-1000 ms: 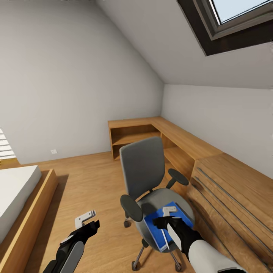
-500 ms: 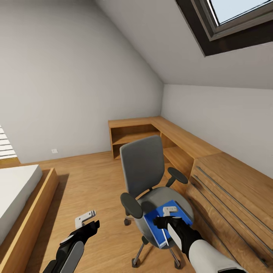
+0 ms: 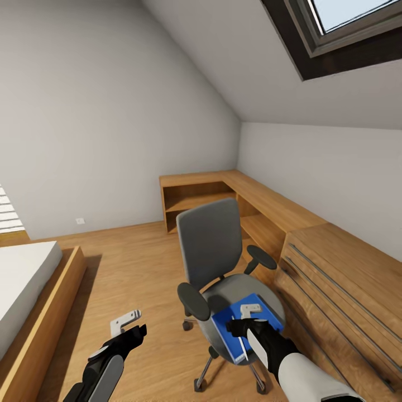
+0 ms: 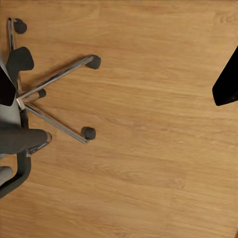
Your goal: In the bedroom, organize the workspace by keeping the computer under the desk, ensuring the monitor is on the desk, placing the keyboard on the desk next to the monitor, placing the mouse on the desk next to the keyboard, moving the folder from the swivel chair onto the desk next to the mouse, stacking the notebook on top of the folder with the pen on top of the notebook, and positioning the swivel chair next to the desk.
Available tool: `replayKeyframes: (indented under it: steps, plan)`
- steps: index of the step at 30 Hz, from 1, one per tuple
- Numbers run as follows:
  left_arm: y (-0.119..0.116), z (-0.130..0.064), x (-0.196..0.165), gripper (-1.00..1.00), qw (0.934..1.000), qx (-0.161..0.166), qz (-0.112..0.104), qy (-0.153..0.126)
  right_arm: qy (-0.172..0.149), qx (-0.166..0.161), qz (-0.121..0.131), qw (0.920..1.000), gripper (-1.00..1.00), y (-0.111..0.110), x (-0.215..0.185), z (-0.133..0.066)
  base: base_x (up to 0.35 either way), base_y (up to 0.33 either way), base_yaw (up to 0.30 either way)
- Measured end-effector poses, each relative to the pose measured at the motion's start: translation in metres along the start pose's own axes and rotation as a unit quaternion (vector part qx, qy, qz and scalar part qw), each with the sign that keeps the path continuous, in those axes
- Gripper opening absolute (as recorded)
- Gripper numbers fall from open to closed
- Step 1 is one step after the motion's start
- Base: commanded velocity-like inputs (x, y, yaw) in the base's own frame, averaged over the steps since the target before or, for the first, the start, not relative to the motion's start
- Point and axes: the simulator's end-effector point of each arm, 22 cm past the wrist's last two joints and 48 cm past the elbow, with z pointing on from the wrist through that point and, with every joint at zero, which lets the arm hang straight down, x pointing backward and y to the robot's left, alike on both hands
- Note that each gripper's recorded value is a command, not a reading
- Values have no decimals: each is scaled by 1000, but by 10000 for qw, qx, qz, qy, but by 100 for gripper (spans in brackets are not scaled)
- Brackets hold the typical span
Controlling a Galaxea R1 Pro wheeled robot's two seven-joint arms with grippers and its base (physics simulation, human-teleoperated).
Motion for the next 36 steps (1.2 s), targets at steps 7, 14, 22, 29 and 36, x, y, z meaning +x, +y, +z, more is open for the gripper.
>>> replayKeyframes:
  steps: [7, 14, 22, 29, 36]
  plan:
    - [1, 3, 4, 100, 10000, -22, 7, 49, 56, -1, 1, 10000, 100, 0, 5, 3, 0, 0, 0]
    - [3, 5, 8, 100, 9999, -42, 13, 95, 112, -2, 1, 9999, 100, 0, 10, 7, 0, 0, 0]
    - [4, 8, 13, 100, 9999, -64, 17, 154, 173, -4, 8, 9999, 100, -1, 16, 10, 0, 0, 0]
    - [5, 11, 17, 100, 9998, -83, 23, 201, 216, -5, 15, 9998, 100, -1, 20, 13, 0, 0, 0]
    - [6, 11, 18, 100, 9997, -90, 26, 211, 208, 5, 17, 9998, 100, -3, 20, 14, 0, 0, 0]
